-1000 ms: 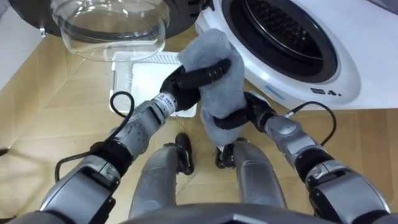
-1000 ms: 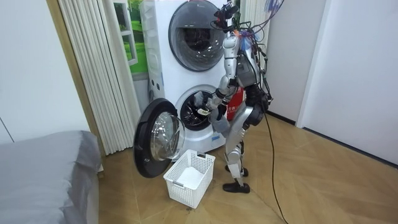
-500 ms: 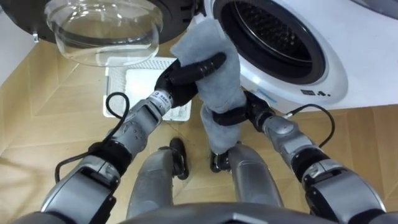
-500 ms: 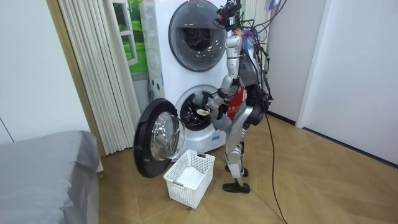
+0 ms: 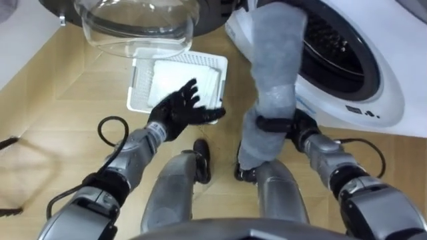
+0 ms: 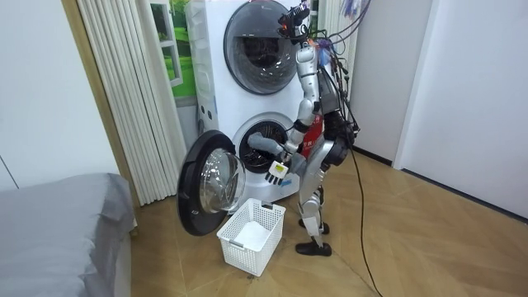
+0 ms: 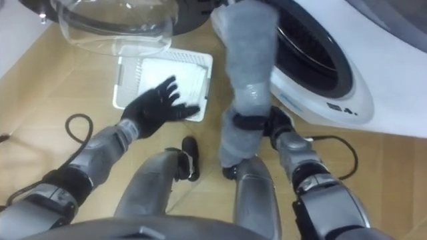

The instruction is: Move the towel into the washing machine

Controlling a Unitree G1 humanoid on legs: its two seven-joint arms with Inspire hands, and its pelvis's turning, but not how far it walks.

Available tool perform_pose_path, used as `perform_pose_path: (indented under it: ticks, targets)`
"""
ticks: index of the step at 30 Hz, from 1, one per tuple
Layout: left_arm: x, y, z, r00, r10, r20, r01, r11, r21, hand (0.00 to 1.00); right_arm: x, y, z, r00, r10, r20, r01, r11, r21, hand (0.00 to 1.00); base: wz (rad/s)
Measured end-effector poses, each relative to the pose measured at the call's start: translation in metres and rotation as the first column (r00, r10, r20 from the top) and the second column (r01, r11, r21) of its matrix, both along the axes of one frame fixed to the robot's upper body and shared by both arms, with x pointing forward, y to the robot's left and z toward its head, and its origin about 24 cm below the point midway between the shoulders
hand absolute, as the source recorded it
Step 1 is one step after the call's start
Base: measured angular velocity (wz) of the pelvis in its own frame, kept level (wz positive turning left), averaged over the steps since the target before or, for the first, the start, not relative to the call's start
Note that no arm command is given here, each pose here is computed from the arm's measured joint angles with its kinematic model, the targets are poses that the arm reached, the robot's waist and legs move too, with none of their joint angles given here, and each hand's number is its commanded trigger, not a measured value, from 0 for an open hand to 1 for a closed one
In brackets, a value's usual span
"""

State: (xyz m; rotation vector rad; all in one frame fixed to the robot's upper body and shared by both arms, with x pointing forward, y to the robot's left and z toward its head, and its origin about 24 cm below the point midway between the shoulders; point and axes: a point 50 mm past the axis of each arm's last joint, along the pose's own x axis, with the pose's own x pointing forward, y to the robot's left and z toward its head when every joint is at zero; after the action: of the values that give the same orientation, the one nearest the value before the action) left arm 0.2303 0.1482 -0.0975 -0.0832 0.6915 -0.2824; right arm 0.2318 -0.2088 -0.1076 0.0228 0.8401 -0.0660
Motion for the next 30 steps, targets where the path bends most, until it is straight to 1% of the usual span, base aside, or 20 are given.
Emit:
perform_pose_path:
  ticks: [3, 6, 13, 18, 19, 21, 25, 28, 30]
  targets:
    - [-0.006, 0.006, -0.006, 1.0, -0.004, -0.014, 0.006, 0.993, 0.122, 0.0, -0.002, -0.007, 0.0, 0.996, -0.085, -0.007, 0.085, 0.995, 0.047, 1.0, 0.06]
    - [-0.005, 0.01, -0.006, 1.0, -0.009, -0.004, 0.01, 0.982, 0.19, 0.0, 0.0, -0.012, 0.002, 0.991, -0.133, -0.005, 0.133, 0.989, 0.061, 1.0, 0.08]
    - [-0.008, 0.019, -0.009, 0.998, 0.061, -0.019, -0.055, 0.974, 0.221, 0.0, 0.002, -0.016, 0.003, 0.965, -0.261, -0.029, 0.263, 0.952, 0.16, 1.0, 0.02]
    - [-0.012, 0.022, -0.013, 0.995, 0.089, -0.037, -0.077, 0.966, 0.249, 0.0, 0.001, -0.021, 0.004, 0.911, -0.409, -0.052, 0.406, 0.866, 0.292, 1.0, 0.0]
    - [-0.013, 0.022, -0.014, 0.995, 0.09, -0.041, -0.077, 0.965, 0.251, 0.0, 0.001, -0.022, 0.004, 0.904, -0.423, -0.054, 0.419, 0.856, 0.302, 1.0, 0.07]
    - [-0.013, 0.022, -0.015, 0.994, 0.099, -0.051, -0.082, 0.963, 0.258, 0.0, 0.0, -0.028, 0.004, 0.871, -0.485, -0.073, 0.479, 0.809, 0.341, 1.0, 0.07]
    - [-0.015, 0.025, -0.016, 0.991, 0.122, -0.058, -0.101, 0.954, 0.282, 0.0, 0.001, -0.034, 0.007, 0.823, -0.559, -0.096, 0.546, 0.734, 0.403, 1.0, 0.03]
    - [-0.019, 0.026, -0.018, 0.99, 0.127, -0.063, -0.103, 0.95, 0.293, 0.0, 0.011, -0.036, 0.014, 0.791, -0.603, -0.105, 0.575, 0.674, 0.463, 1.0, -0.05]
    - [-0.023, 0.027, -0.02, 0.989, 0.132, -0.065, -0.106, 0.945, 0.31, 0.0, 0.026, -0.035, 0.025, 0.755, -0.648, -0.103, 0.591, 0.604, 0.534, 1.0, 0.0]
